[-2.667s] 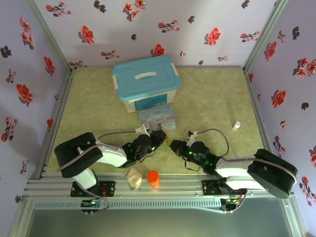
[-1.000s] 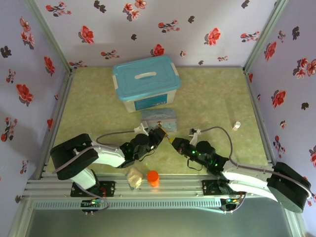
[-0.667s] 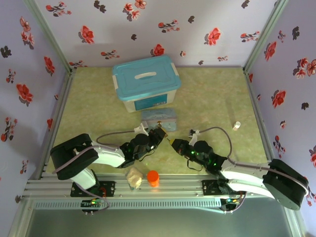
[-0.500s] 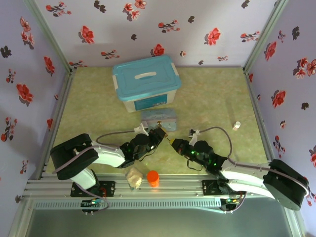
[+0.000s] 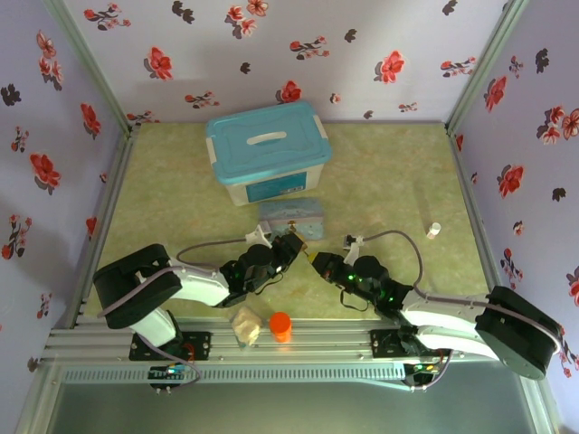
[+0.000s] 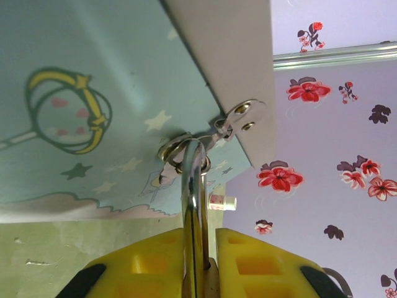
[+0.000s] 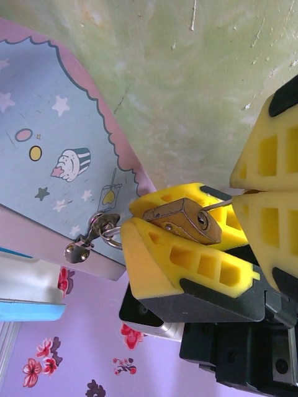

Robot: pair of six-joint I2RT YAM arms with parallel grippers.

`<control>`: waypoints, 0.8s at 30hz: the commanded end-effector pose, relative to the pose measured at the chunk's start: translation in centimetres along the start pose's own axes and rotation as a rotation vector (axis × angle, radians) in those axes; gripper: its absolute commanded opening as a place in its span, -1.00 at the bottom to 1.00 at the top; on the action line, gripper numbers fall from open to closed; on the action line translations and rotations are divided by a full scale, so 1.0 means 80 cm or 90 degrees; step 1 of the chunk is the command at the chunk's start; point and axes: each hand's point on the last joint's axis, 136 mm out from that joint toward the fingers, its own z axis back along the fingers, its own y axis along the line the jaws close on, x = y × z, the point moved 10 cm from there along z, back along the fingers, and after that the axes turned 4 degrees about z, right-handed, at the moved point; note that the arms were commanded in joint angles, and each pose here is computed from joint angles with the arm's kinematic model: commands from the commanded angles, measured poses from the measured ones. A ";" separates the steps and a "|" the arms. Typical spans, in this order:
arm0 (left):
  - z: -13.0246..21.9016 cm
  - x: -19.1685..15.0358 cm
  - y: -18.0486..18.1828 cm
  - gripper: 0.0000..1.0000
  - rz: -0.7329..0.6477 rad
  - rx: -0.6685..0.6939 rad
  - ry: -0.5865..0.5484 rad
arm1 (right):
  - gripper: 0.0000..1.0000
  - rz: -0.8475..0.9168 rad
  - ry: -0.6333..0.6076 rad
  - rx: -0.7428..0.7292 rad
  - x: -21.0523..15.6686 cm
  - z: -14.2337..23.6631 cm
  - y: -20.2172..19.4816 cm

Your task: Unlock the padlock with the key

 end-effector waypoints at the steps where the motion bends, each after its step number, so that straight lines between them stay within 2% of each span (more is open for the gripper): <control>1: -0.002 -0.004 -0.016 -1.00 0.011 -0.054 0.014 | -1.00 0.008 -0.022 0.052 0.010 -0.004 0.022; 24: -0.007 -0.006 -0.009 -1.00 -0.004 -0.034 0.017 | -1.00 0.005 -0.032 0.036 0.011 0.003 0.012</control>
